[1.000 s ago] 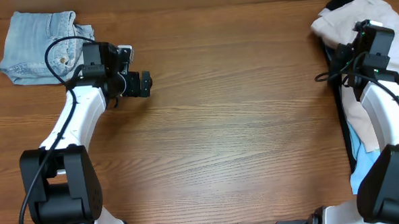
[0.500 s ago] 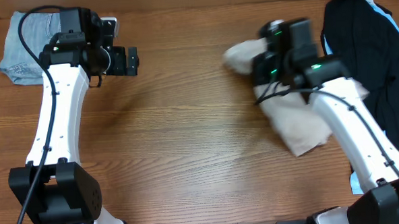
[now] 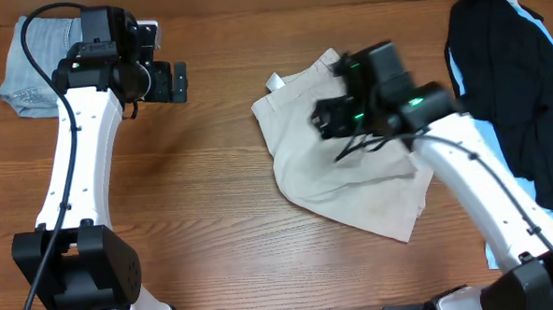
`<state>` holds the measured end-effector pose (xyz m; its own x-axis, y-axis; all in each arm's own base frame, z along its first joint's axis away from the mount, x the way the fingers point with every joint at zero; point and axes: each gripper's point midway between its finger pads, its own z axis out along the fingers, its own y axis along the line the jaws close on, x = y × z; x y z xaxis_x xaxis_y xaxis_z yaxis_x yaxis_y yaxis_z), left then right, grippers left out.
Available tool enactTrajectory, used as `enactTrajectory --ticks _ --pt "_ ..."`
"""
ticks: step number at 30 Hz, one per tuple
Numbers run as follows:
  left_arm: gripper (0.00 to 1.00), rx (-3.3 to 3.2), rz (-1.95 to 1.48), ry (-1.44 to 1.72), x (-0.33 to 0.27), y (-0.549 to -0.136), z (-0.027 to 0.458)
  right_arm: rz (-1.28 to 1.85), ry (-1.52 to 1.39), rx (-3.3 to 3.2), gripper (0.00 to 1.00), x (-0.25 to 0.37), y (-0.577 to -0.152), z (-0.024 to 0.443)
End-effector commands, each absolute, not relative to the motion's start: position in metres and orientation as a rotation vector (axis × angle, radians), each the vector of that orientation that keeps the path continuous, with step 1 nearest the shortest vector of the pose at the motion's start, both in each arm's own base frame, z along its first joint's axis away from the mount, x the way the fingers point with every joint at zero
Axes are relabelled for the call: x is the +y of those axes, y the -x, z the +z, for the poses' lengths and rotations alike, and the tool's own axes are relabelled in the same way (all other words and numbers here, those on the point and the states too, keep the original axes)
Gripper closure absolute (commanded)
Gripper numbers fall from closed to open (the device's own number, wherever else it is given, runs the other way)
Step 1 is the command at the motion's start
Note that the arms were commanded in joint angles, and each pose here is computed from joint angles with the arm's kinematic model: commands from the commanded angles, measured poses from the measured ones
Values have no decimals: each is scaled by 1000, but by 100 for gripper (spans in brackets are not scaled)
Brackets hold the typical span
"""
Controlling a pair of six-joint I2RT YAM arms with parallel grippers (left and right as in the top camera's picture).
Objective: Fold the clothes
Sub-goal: 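Grasp the khaki pants with the right gripper and drag them to table center, then grasp the pants waistband with the left gripper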
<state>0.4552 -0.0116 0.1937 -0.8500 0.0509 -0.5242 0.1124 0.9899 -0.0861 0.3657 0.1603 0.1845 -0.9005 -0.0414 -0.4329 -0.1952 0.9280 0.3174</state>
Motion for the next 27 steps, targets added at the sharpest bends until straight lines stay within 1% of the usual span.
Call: enactTrajectory --ticks 1,4,6,9,14,18,27 --pt "0 2542 -200 -172 -29 -457 210 414 76 2603 16 104 -384 202" --pt "0 2541 -207 -195 -37 -456 210 361 16 2605 16 65 -395 192" --pt "0 2538 -209 -203 -40 -456 211 370 45 2589 16 53 -402 186" --pt "0 2533 -210 -207 -41 -457 211 389 125 2552 16 51 -420 177" --pt "0 2552 -304 -254 -61 -453 201 390 155 2527 16 58 -453 146" --pt "0 2612 -455 -316 -90 -446 170 435 174 2520 16 69 -464 132" --pt "0 2723 -745 -459 -157 -442 86 441 198 2495 16 78 -468 135"
